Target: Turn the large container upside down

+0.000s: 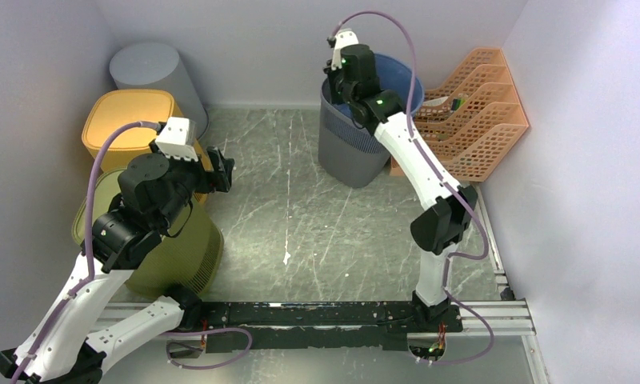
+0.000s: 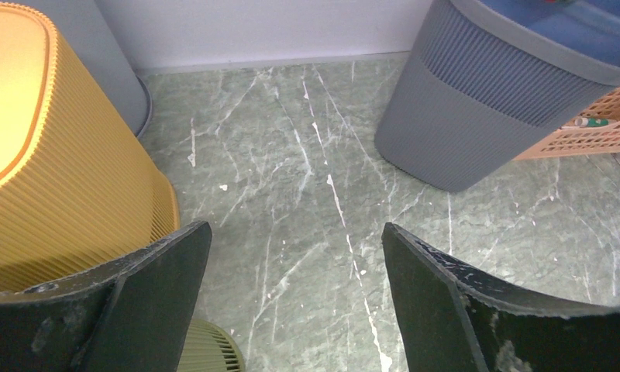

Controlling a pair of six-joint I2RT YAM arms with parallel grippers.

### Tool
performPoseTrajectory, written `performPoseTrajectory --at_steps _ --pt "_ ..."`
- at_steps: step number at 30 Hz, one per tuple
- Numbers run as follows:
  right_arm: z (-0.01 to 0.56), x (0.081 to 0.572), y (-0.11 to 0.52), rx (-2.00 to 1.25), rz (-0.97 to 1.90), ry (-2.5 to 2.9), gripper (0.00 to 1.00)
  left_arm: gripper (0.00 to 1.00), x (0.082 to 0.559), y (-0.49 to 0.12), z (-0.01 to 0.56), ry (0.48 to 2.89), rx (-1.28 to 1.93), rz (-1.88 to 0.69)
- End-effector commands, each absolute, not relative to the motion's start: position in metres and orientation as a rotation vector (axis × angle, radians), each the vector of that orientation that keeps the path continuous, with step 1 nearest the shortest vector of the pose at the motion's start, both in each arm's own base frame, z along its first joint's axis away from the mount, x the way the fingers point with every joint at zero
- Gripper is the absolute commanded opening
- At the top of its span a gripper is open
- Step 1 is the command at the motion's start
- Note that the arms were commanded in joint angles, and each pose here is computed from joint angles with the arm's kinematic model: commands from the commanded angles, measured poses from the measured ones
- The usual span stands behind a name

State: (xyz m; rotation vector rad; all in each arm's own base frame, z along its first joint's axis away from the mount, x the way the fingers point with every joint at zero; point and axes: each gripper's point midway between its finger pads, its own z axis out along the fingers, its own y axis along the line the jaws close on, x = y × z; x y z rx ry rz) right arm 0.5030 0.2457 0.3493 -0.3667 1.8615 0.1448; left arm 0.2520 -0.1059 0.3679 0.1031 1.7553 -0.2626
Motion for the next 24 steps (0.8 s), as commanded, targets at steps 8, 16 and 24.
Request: performPoseTrajectory --at_steps 8,16,24 --pt "0.569 0.401 0.213 -0.34 0.345 1.334 0.0 0.99 0.257 -0.105 0.386 1.729 0.091 -0.247" --pt "0.61 0.345 0.209 -0.406 0.463 1.208 0.0 1.0 0.259 -0.1 0.414 1.686 0.066 -0.235" --pt "0.625 0.289 0.205 -0.474 0.578 1.163 0.0 1.0 0.253 -0.083 0.496 1.553 0.008 -0.218"
